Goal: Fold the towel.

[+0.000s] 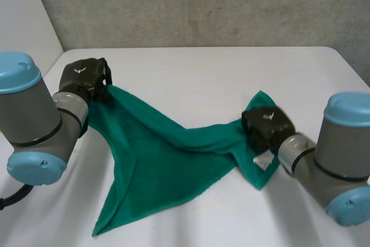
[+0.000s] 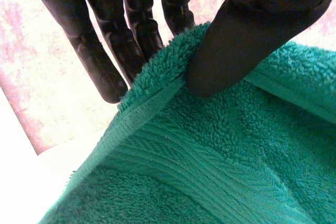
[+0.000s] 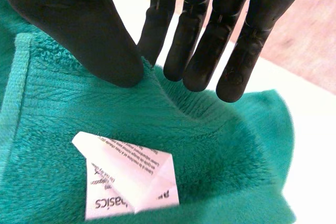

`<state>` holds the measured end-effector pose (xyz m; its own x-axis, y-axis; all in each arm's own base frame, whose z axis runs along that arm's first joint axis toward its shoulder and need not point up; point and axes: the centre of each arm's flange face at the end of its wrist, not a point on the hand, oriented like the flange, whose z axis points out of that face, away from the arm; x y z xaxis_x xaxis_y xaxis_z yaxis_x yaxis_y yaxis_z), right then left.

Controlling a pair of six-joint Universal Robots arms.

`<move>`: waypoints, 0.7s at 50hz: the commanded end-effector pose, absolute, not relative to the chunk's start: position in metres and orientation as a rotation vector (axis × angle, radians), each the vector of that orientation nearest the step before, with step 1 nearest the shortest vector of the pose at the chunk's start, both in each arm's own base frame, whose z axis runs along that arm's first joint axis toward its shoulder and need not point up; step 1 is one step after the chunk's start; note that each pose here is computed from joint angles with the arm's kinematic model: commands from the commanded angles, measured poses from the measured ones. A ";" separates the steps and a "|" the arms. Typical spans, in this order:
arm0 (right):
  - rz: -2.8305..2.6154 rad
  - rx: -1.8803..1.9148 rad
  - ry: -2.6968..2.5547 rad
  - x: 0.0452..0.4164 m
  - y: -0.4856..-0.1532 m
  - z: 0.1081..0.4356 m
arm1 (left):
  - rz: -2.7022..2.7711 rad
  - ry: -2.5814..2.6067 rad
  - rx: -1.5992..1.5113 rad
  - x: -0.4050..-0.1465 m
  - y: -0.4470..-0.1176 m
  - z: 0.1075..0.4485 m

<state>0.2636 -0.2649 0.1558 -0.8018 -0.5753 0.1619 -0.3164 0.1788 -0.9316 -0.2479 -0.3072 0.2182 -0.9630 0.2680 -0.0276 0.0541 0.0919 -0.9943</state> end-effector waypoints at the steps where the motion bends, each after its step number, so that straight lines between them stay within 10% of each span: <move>1: -1.772 -1.011 2.201 0.265 -0.274 0.196 | 1.960 -2.231 -0.346 -0.250 -0.314 0.203; 7: -1.894 -1.090 2.151 0.281 -0.314 0.213 | 2.062 -2.180 -0.481 -0.262 -0.338 0.210; 16: -2.499 -0.749 1.606 0.300 -0.366 0.355 | 2.582 -1.564 -0.433 -0.277 -0.366 0.353; 21: -2.535 -0.638 1.475 0.296 -0.363 0.377 | 2.672 -1.390 -0.377 -0.273 -0.350 0.390; 35: -1.917 -0.958 1.988 0.267 -0.316 0.290 | 2.298 -1.939 -0.549 -0.256 -0.309 0.257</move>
